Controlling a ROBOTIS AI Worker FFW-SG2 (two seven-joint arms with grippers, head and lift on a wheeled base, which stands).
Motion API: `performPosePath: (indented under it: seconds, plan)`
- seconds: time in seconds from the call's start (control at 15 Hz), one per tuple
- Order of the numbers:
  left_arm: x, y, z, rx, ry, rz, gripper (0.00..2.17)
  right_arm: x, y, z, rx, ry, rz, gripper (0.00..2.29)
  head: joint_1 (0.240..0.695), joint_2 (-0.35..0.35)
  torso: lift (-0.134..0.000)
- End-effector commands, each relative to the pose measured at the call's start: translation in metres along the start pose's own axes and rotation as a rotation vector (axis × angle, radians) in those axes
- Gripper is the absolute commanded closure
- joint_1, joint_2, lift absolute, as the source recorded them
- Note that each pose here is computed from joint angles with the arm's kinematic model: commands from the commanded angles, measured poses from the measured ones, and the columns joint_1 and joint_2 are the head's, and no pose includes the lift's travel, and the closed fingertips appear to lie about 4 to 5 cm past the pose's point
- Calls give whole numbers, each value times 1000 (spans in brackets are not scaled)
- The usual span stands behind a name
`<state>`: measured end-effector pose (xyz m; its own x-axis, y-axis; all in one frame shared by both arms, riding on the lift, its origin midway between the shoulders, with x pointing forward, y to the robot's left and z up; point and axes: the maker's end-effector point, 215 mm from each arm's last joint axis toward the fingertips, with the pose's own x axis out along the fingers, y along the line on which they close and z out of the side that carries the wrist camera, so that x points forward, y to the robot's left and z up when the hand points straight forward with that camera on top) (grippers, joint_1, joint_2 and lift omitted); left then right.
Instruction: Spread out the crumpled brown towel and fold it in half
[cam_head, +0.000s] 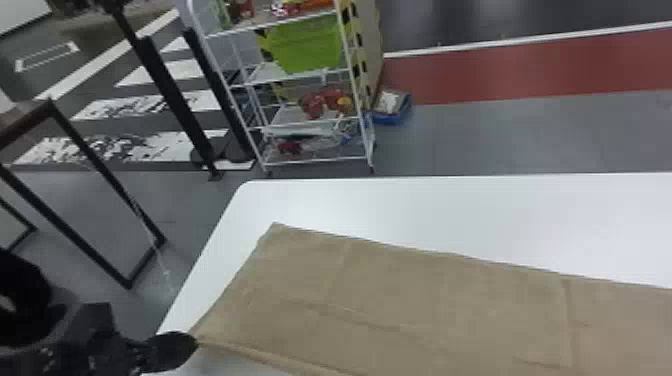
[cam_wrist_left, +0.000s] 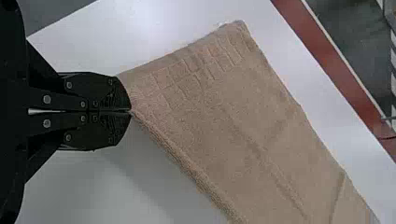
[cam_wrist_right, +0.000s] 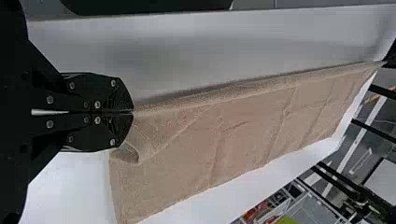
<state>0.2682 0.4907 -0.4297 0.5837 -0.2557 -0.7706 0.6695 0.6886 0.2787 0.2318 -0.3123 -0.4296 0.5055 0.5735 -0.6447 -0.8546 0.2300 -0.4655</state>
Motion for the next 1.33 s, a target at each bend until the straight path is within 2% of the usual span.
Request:
performPosePath:
  seconds: [0.0, 0.07, 0.13, 0.2, 0.33, 0.4, 0.53, 0.6, 0.67, 0.73, 0.93, 1.0, 1.07, 1.13, 1.27]
  plan:
    - [10, -10, -4, 53, 49, -37, 1382, 3, 11, -1, 6, 4, 34, 1106, 695, 350, -122]
    - [9, -10, -3, 66, 61, -37, 913, 3, 19, -1, 15, 5, 68, 863, 695, 350, -122]
    - [7, -9, -5, 73, 80, -39, 329, 2, 27, 2, 22, -1, 111, 238, 695, 350, -122]
    - [5, -9, -9, 83, 112, -39, 66, 0, 36, 4, 33, 1, 149, 2, 695, 350, -122]
    - [-3, -3, -16, 91, 164, -18, 29, -8, 51, 2, 57, 9, 220, -2, 695, 350, -122]
    - [-10, 2, -14, 91, 169, -6, 26, -15, 50, -1, 101, 17, 235, 19, 695, 350, -122]
    - [-27, 12, -10, 88, 166, 27, 22, -32, 15, -5, 208, 4, 149, 49, 695, 350, -122]
    - [-34, 16, -8, 60, 153, 35, 33, -37, -7, -4, 246, -7, 98, 63, 695, 350, -122]
    - [-43, 27, -3, -1, 109, 71, 83, -42, -35, -6, 289, -17, 37, 66, 695, 350, -122]
    - [-44, 37, 5, -103, 49, 97, 90, -47, -62, -6, 338, -41, -28, 66, 695, 350, -122]
    - [-28, 68, 45, -371, -162, 157, 130, -42, -127, -10, 556, -123, -161, 97, 695, 350, -122]
    - [-20, 78, 58, -417, -200, 170, 130, -38, -140, -4, 585, -159, -183, 113, 695, 300, -122]
    - [-5, 86, 73, -474, -226, 177, 130, -31, -148, -1, 637, -191, -201, 113, 695, 281, -122]
    - [8, 95, 81, -549, -233, 196, 137, -24, -155, 2, 647, -204, -236, 113, 695, 263, -122]
    - [33, 110, 102, -561, -232, 219, 215, -8, -162, 0, 669, -206, -276, 113, 695, 236, -122]
